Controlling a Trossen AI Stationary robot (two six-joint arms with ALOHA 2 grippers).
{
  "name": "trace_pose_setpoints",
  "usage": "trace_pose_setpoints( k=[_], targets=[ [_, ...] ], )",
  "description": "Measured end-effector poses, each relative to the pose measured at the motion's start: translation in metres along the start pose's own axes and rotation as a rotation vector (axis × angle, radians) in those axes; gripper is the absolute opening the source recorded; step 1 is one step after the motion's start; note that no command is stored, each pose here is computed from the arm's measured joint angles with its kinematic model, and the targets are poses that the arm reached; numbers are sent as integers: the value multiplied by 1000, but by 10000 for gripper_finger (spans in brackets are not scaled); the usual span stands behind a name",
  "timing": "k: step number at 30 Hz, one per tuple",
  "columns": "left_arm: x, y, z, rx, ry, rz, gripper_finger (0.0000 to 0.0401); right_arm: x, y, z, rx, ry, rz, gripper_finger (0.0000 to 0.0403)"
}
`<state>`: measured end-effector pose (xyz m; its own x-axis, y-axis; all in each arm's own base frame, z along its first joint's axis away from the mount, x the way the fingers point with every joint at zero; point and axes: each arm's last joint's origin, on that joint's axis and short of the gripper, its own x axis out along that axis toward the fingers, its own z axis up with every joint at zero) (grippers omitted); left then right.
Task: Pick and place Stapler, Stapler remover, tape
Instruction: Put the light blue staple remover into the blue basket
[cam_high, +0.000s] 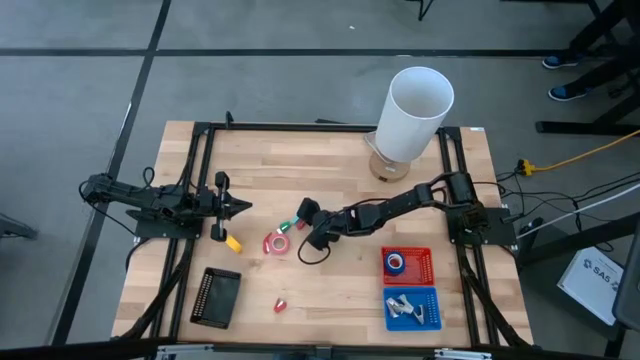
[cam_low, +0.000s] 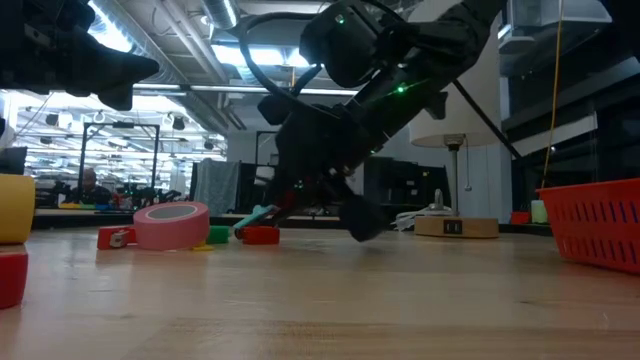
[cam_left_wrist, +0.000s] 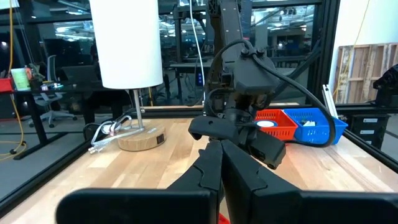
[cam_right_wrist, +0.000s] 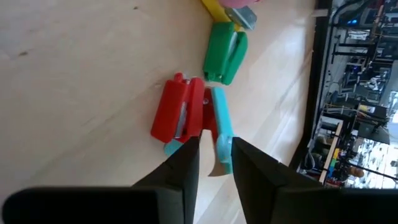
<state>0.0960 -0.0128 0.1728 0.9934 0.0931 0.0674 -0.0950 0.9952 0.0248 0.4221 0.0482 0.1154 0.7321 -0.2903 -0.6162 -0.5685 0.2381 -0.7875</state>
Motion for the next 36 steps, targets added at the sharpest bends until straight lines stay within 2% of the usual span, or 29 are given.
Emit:
trace_pose_setpoints(
  k=[13,23,25,28,36],
  targets=[
    [0,0,0,0,0,0,4,12,4,0,7,-12,-54,88],
    [0,0,0,0,0,0,4,15,4,0,22,51,-93,10],
    [0,0,0,0,0,0,4,15,4,0,25,51,-94,7],
    [0,0,0,0,0,0,4,14,5,2,85,59,-95,9],
    [0,0,0,0,0,0,4,2,-6,13,397,11,-81,2]
  ],
)
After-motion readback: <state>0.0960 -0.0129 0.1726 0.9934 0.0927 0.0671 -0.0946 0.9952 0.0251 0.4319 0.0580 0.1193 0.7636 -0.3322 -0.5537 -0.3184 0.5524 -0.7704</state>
